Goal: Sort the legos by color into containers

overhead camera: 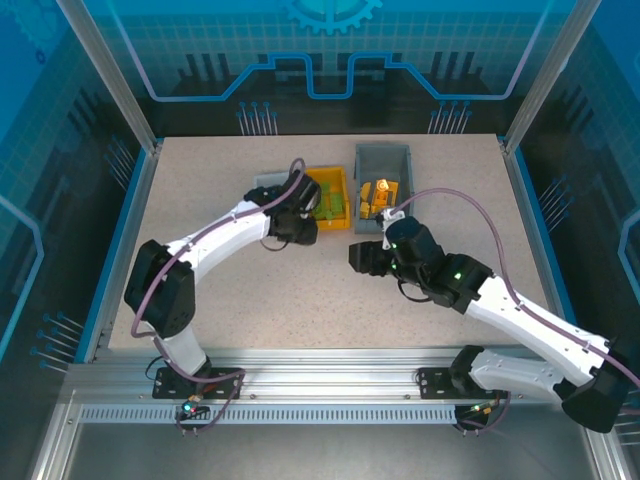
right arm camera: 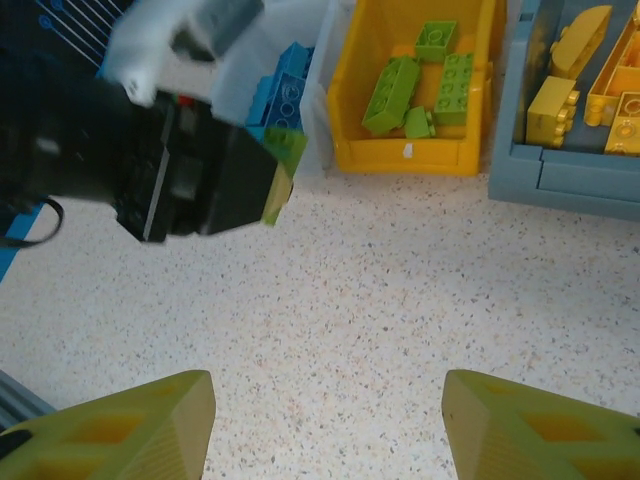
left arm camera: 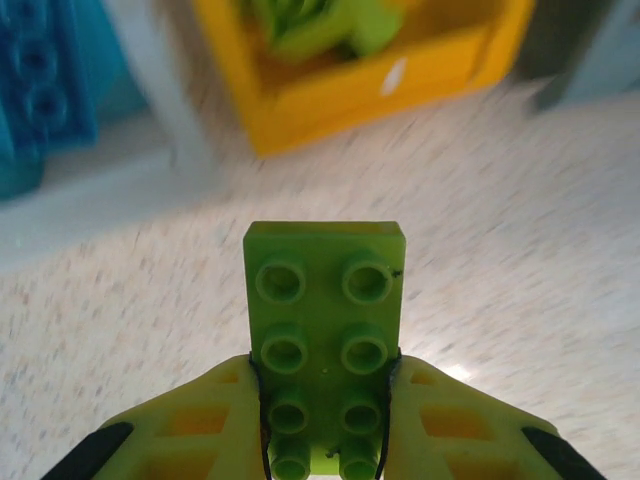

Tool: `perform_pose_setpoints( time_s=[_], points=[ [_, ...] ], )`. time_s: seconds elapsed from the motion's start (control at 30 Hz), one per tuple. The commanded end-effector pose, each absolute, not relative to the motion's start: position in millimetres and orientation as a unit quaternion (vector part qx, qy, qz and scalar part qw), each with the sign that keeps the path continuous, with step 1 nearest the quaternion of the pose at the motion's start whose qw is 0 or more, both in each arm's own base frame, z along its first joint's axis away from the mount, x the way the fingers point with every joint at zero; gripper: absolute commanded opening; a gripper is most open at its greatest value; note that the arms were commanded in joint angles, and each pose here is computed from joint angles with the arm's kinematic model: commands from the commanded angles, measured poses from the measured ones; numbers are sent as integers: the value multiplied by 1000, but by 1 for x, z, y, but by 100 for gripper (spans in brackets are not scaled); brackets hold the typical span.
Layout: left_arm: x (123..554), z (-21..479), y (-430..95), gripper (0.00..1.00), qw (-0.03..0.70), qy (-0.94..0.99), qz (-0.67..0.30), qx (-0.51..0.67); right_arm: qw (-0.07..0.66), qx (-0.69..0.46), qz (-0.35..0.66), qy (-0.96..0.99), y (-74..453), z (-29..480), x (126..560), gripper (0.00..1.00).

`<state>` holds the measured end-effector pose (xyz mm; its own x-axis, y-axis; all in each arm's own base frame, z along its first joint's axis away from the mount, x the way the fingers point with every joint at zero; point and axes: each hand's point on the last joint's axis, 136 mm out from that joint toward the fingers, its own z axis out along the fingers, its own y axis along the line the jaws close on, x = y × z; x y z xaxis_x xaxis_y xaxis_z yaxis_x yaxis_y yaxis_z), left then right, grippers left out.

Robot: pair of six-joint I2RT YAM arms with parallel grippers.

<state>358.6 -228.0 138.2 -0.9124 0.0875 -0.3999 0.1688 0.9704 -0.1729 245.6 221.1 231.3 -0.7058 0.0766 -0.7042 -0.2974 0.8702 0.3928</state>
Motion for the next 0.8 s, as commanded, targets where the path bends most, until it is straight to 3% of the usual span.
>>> perform_pose_setpoints(
  time_s=[0.0, 0.23, 0.37, 0.77],
  points=[
    [382, 153, -253, 26, 193, 969, -145, 57, 391, -63, 285, 873, 227, 254, 257, 63],
    [450, 142, -270, 25, 189, 967, -172, 15, 391, -41, 291, 872, 221, 259, 268, 62],
    [477, 129, -276, 30, 182, 963, -199, -3, 389, -38, 287, 875, 218, 256, 268, 62],
    [488, 125, -273, 49, 177, 962, -210, -7, 371, -27, 281, 885, 214, 238, 265, 63]
  ],
)
